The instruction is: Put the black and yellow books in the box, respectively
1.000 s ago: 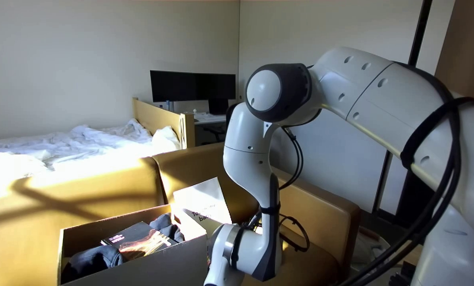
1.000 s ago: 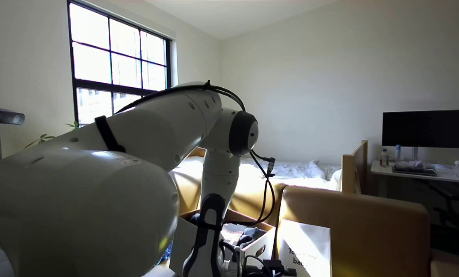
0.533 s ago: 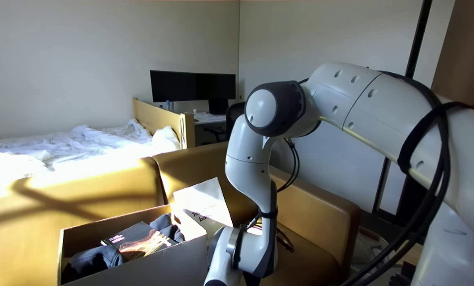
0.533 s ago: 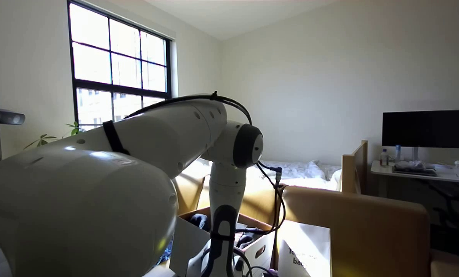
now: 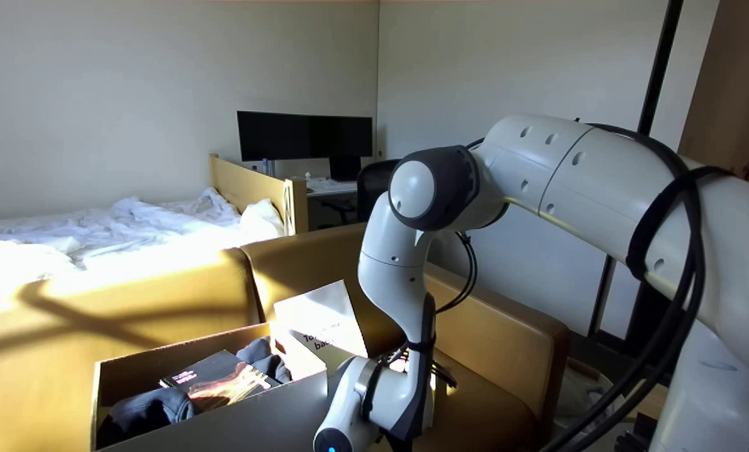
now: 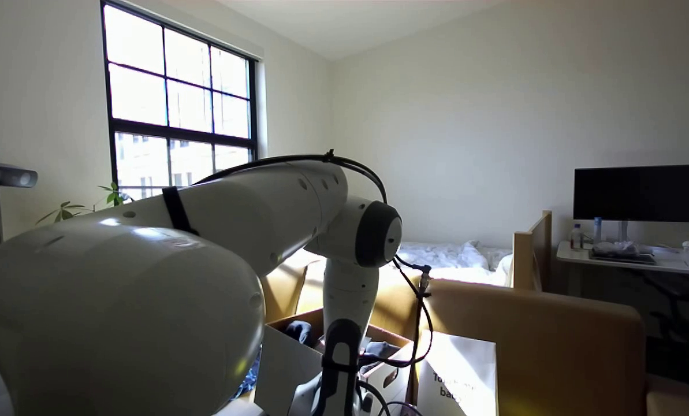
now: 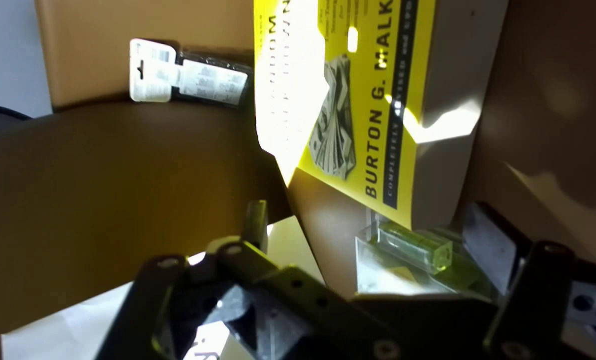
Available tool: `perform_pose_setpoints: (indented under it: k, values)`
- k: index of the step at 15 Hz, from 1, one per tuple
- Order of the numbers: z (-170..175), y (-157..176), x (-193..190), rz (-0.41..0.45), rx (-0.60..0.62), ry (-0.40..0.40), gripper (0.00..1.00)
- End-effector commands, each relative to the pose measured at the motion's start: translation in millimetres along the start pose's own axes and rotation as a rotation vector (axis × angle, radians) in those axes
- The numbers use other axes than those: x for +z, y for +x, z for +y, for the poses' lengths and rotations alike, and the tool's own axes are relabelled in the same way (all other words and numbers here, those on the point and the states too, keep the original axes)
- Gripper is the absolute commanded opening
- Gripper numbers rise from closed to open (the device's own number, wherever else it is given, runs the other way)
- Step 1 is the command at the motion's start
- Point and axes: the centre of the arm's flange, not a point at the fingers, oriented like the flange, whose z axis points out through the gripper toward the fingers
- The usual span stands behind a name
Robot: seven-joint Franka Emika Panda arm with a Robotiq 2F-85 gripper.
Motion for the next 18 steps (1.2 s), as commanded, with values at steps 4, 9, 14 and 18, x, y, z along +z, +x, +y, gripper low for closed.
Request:
perform_pose_setpoints:
  k: [4,9,14,18]
  values:
    - [-4,34,40,-0.057,0.001,0.044,1.00]
    - [-29,36,63,-0.121,0.024,0.085,1.00]
    - [-12,26,79,-0.211,0.070,0.089,1.00]
    - [8,6,108,-0.309,0.153,0.116,1.00]
